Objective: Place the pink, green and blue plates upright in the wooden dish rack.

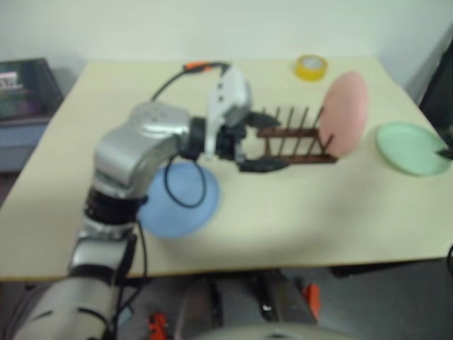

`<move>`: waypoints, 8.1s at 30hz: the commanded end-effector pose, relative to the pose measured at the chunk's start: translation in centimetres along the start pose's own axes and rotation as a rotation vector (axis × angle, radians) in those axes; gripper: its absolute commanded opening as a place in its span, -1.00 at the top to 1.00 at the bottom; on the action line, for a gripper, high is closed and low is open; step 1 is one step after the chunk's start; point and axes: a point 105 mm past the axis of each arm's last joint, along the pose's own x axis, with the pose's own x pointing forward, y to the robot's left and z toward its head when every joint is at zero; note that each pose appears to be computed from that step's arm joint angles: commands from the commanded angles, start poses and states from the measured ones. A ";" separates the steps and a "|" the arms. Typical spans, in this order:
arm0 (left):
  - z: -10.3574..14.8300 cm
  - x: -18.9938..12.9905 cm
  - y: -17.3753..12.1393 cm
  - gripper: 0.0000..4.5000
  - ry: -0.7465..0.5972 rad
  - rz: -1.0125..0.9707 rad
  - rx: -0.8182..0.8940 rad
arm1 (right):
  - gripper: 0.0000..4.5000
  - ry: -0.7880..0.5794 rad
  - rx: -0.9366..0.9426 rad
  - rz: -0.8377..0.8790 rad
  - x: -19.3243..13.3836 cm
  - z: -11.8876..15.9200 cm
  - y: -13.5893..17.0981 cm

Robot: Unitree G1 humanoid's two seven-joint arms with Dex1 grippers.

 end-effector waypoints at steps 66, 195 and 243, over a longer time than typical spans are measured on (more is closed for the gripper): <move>0.7 -0.4 -0.8 -1.00 0.004 -0.010 -0.007 | -0.98 0.112 0.097 -0.070 0.7 -3.9 0.3; 0.0 -0.6 -2.9 -1.00 0.046 -0.005 -0.106 | -0.44 0.268 -0.429 0.059 4.3 -5.1 3.8; 0.1 -0.1 -1.7 -1.00 0.017 -0.012 -0.058 | 0.99 0.080 -0.296 -0.189 0.3 -4.2 0.1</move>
